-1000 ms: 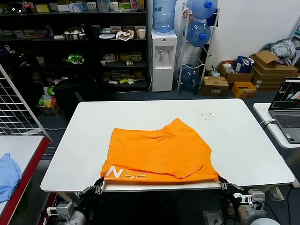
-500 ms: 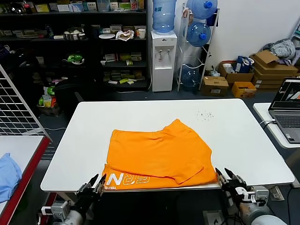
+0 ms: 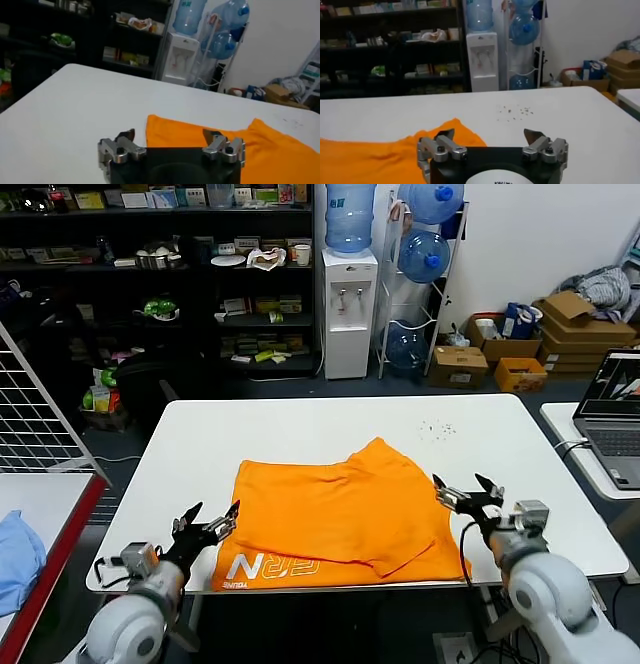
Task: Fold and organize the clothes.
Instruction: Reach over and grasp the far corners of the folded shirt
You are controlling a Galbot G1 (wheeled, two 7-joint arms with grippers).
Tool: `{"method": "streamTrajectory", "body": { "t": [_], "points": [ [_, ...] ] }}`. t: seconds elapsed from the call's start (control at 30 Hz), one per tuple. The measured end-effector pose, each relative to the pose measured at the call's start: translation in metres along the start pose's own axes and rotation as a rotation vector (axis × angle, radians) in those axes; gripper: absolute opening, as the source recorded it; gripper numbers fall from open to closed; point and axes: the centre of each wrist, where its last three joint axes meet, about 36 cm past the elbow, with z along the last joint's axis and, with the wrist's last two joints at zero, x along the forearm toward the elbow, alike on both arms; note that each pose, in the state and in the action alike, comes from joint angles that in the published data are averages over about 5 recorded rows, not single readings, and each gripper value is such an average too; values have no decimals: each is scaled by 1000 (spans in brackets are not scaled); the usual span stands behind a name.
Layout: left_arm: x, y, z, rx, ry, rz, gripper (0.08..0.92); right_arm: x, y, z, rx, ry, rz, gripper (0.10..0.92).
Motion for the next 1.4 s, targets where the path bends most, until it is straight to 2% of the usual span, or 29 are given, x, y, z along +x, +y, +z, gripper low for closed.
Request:
{"method": "streamTrajectory", "body": {
  "t": [0.2,0.47,0.7,1.0,1.17,1.4],
  "points": [
    [-58,10,-8,10,18,11,920,-70,12,-18,-27,48,0,921],
    [-125,19,-18,-10,80,7,921,-140,35,-32,-39,154,-13,921],
    [-157,23,-29,-16,135,7,921,-173,52,-32,-37,236,-27,921],
    [-180,23,-37,-30,173,3,921,-194,71,-28,-14,295,-45,916],
    [-185,22,-38,-46,187,6,883,-200,75,-27,-8,321,-49,811],
    [-188,20,-36,-70,200,16,684,-202,74,-25,-11,347,-49,611]
  ]
}}
